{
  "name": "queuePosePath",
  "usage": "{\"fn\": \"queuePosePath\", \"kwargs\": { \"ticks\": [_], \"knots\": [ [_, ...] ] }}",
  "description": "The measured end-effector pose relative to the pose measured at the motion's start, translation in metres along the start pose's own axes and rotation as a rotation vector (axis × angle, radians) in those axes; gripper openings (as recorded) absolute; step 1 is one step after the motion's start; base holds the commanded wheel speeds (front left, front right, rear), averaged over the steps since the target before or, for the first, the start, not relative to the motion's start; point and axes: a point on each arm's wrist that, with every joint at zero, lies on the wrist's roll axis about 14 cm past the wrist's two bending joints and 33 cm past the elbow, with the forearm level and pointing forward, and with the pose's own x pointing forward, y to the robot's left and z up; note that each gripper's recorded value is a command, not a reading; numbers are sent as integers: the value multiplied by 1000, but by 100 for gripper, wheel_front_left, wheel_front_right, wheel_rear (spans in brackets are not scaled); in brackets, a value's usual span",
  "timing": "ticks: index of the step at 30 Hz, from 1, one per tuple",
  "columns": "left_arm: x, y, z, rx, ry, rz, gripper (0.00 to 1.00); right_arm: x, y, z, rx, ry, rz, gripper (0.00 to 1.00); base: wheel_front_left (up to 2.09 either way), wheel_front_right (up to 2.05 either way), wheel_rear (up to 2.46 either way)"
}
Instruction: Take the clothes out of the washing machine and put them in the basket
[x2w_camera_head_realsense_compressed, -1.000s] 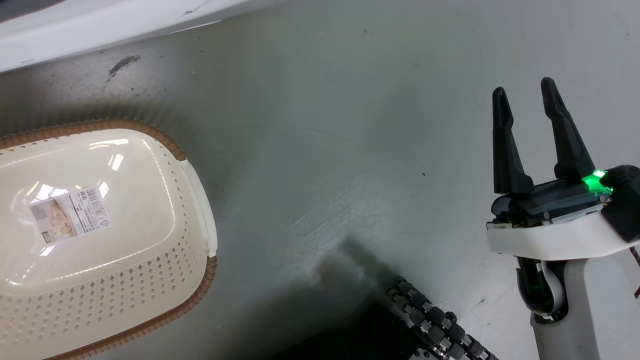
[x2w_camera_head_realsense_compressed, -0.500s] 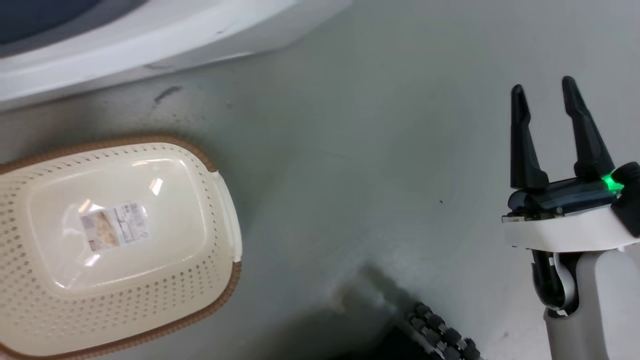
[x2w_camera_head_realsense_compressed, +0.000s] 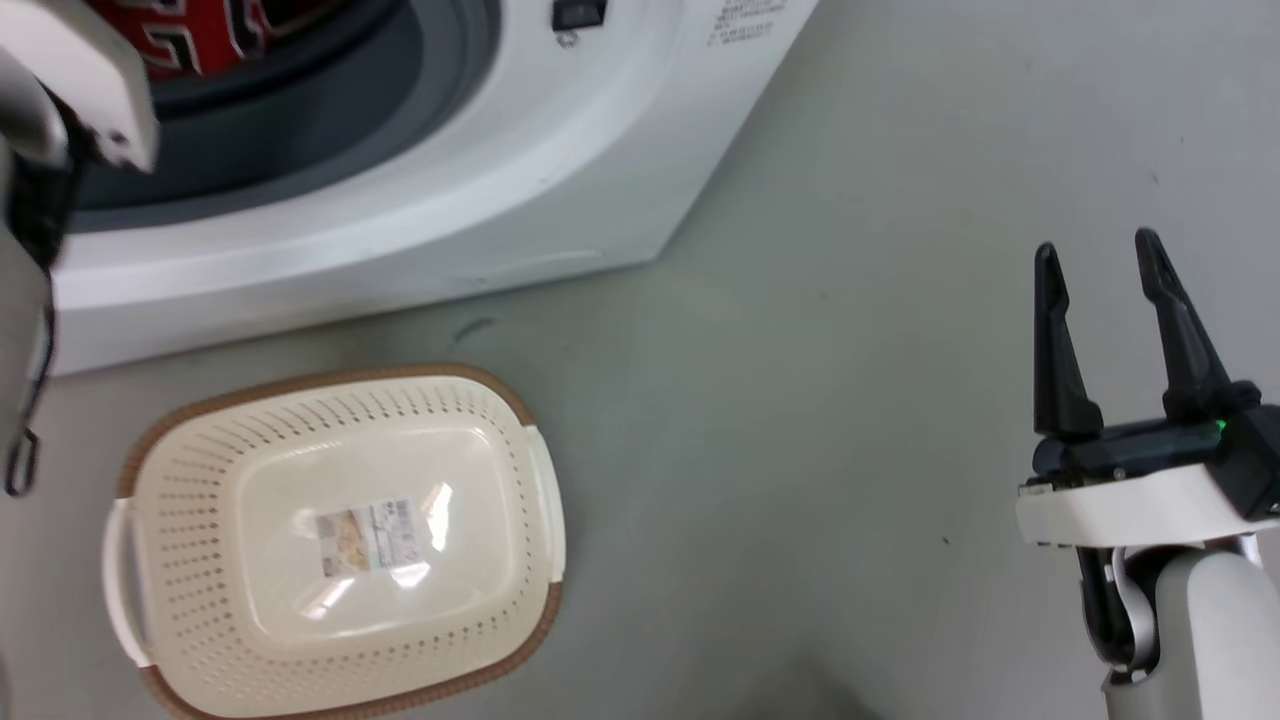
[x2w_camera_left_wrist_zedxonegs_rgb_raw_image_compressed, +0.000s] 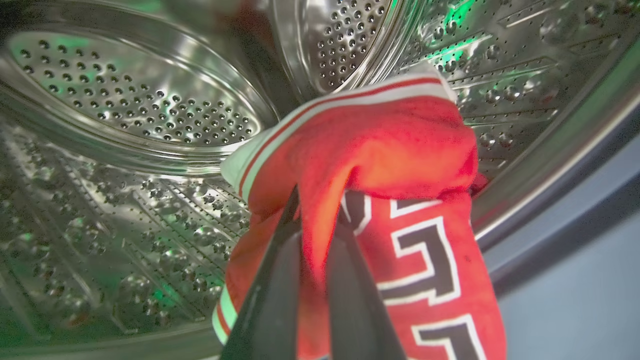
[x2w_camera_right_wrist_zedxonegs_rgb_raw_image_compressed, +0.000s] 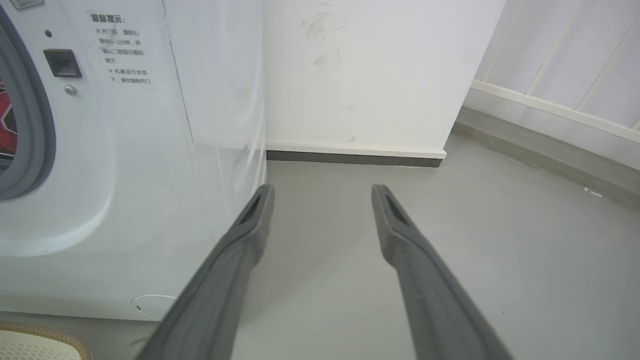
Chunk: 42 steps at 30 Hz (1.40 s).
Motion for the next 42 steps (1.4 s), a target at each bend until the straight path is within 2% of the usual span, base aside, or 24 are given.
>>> {"fn": "queuePosePath", "kwargs": {
  "ticks": [7,12,23,25,32,42],
  "knots": [
    [-61,-9,22,-45,-108,62,0,-14,12,29,11,-72,34,100,0,0,0],
    [-96,-10,56,-38,-224,85,0,-14,23,42,22,-111,65,100,0,0,0],
    [-188,-1,74,-46,-356,163,0,-21,48,62,46,-165,136,100,0,0,0],
    [-202,-3,72,-84,-371,174,0,-20,51,66,51,-178,144,100,0,0,0],
    [-239,-26,17,-162,-255,138,0,-20,59,68,59,-184,165,100,0,0,0],
    [-238,-63,-87,-242,32,91,0,-5,67,46,32,-137,181,100,0,0,0]
  ]
}}
